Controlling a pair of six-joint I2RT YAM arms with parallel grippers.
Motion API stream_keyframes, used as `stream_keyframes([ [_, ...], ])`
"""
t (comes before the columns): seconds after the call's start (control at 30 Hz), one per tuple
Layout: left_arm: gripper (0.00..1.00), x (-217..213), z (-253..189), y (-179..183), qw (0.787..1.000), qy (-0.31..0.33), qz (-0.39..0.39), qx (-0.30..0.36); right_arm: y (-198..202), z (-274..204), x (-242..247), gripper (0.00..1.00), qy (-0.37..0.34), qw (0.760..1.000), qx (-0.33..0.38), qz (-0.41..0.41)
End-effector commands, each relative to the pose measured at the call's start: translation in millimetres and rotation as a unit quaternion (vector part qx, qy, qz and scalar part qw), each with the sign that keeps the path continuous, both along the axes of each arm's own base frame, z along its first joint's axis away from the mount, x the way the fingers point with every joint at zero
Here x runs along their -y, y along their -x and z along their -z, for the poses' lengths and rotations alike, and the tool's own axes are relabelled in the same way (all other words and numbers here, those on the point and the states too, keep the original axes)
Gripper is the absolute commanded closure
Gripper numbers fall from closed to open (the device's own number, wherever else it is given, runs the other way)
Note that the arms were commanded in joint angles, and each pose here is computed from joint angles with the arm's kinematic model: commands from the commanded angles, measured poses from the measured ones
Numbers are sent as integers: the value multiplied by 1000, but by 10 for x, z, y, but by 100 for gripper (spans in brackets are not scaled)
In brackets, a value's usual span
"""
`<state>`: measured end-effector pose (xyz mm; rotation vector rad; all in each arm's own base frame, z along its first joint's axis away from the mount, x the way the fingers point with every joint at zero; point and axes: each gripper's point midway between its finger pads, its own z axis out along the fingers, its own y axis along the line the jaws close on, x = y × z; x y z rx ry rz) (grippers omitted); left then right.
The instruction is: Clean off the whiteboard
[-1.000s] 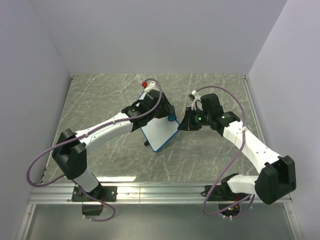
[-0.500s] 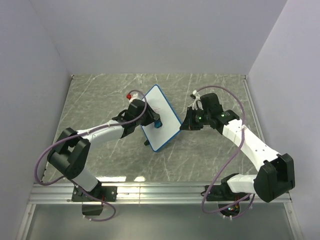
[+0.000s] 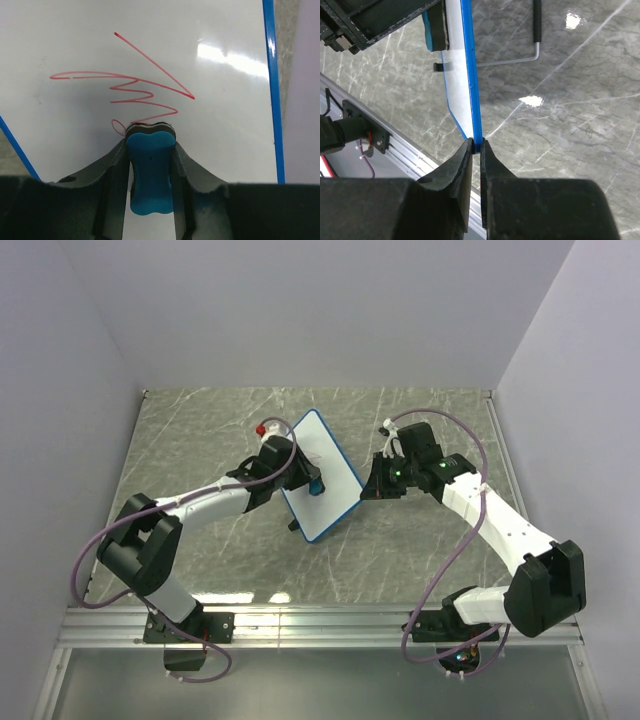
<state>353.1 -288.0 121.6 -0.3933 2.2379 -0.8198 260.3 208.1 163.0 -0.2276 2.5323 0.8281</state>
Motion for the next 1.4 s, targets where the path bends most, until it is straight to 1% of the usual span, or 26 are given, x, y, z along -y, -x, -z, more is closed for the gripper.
stream_keyframes([
  [0.0, 100, 329, -146, 239, 998, -15, 63, -18, -11, -370, -298, 100, -53, 996, 47, -58],
  [0.13, 100, 552, -253, 353, 996, -14, 90, -14, -33, -397, -302, 100, -52, 996, 50, -57],
  [0.27, 100, 573, 7, 441, 994, -20, 97, -40, -36, -397, -293, 100, -51, 996, 52, -55],
  [0.37, 100, 483, 253, 495, 994, -31, 90, -60, -22, -399, -273, 100, -48, 996, 55, -53],
  [0.47, 100, 304, 511, 511, 992, -34, 78, -89, -2, -392, -264, 100, -49, 996, 54, -52],
  [0.5, 100, 179, 613, 494, 993, -32, 63, -98, 2, -392, -261, 100, -49, 996, 55, -52],
  [0.57, 100, 51, 699, 500, 992, -35, 51, -107, 8, -413, -250, 100, -48, 996, 59, -51],
  [0.6, 100, -78, 811, 532, 991, -43, 40, -119, 7, -412, -240, 100, -47, 996, 59, -49],
  [0.63, 100, -109, 822, 508, 992, -40, 34, -114, 9, -419, -239, 100, -46, 996, 61, -50],
  [0.7, 100, -230, 953, 563, 991, -47, 26, -127, 15, -432, -236, 100, -47, 996, 62, -50],
  [0.8, 100, -276, 1078, 636, 988, -53, 28, -140, 12, -445, -237, 100, -48, 996, 64, -50],
  [0.87, 100, -263, 1029, 622, 989, -51, 29, -136, 15, -451, -238, 100, -48, 995, 65, -50],
  [0.97, 100, -162, 741, 497, 993, -36, 36, -110, 10, -449, -242, 100, -50, 995, 64, -49],
  [1.07, 100, -7, 308, 338, 996, -12, 43, -82, 7, -456, -258, 100, -54, 995, 65, -50],
  [1.1, 100, 90, 72, 230, 997, 4, 46, -63, 11, -451, -257, 100, -55, 995, 65, -50],
  [1.17, 100, 192, -116, 156, 997, 16, 51, -53, 5, -450, -254, 100, -55, 995, 66, -49],
  [1.2, 100, 285, -282, 103, 997, 25, 58, -42, 11, -441, -254, 100, -54, 995, 64, -49],
  [1.3, 100, 479, -343, 92, 996, 17, 77, -35, 13, -446, -253, 100, -54, 995, 66, -49],
  [1.37, 100, 549, -210, 99, 995, 6, 83, -48, 12, -462, -251, 100, -55, 995, 69, -49],
])
